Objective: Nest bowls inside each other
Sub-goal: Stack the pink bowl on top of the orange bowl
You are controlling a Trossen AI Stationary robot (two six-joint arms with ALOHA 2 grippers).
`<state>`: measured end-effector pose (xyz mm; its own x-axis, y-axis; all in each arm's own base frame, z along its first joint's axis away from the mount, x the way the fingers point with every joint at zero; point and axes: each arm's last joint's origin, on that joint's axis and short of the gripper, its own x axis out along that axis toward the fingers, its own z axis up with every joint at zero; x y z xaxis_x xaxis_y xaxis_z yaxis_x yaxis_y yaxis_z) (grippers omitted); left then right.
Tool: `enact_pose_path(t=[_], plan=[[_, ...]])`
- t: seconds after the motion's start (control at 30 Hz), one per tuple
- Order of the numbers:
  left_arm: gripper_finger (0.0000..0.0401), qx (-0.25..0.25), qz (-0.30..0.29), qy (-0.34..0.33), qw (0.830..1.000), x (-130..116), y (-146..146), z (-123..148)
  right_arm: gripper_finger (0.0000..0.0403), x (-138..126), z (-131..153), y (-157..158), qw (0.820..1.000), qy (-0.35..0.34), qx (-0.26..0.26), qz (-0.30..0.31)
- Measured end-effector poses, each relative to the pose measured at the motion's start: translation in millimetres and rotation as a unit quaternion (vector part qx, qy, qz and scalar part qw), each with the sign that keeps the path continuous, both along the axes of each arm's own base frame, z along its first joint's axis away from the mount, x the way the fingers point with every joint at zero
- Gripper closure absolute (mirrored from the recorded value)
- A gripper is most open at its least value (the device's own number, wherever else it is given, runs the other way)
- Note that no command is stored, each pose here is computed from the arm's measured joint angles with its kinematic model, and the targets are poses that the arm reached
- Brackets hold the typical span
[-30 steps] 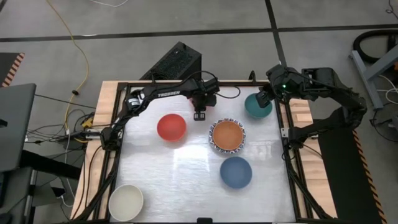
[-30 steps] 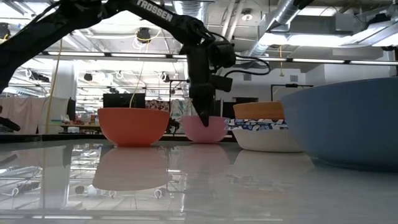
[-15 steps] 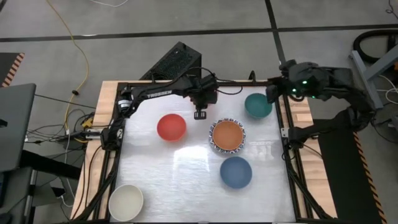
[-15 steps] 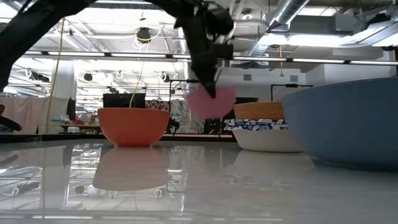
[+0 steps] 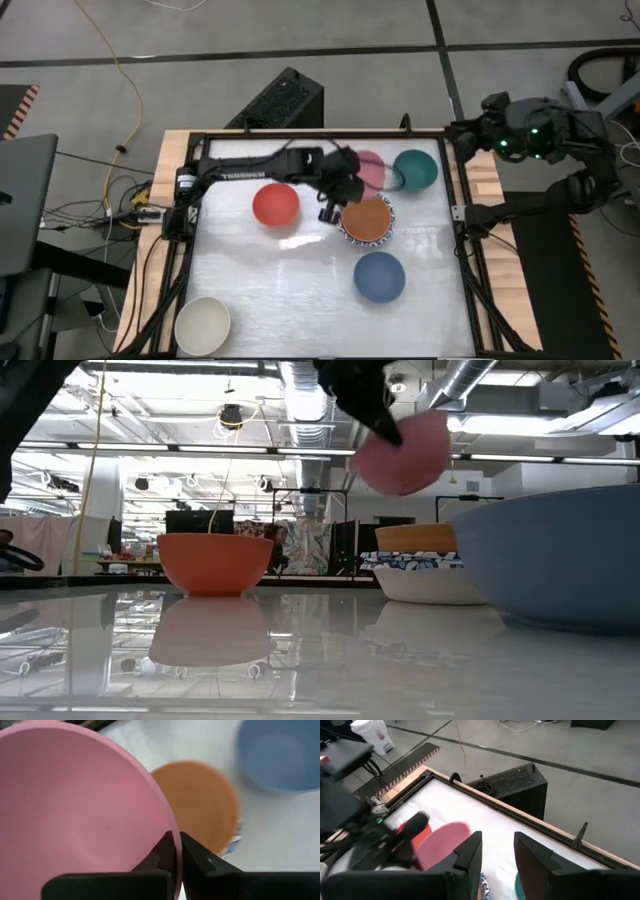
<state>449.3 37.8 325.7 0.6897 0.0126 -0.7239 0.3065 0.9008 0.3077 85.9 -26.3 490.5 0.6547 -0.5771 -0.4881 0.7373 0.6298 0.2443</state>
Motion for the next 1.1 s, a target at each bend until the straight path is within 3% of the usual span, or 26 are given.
enact_pose_path(t=[0.17,0.33,0.63,1.1], plan=[[0.0401,0.022,-0.062,-0.003,0.998,3.7,-34.6,-2.0,0.0269,-0.1,-1.8,0.0,1.000,0.016,-0.002,0.003],[0.0401,0.030,-0.087,-0.020,0.996,8.4,-54.4,-9.1,0.0269,0.2,-1.8,-0.1,1.000,0.020,-0.007,0.007],[0.0401,0.040,-0.038,-0.011,0.998,15.0,-48.6,-39.5,0.0269,0.3,-1.7,0.0,0.999,0.031,-0.019,0.017],[0.0401,0.036,-0.060,0.070,0.995,27.3,-53.6,-91.7,0.0269,-0.8,-2.7,0.3,0.999,0.038,-0.019,0.021]])
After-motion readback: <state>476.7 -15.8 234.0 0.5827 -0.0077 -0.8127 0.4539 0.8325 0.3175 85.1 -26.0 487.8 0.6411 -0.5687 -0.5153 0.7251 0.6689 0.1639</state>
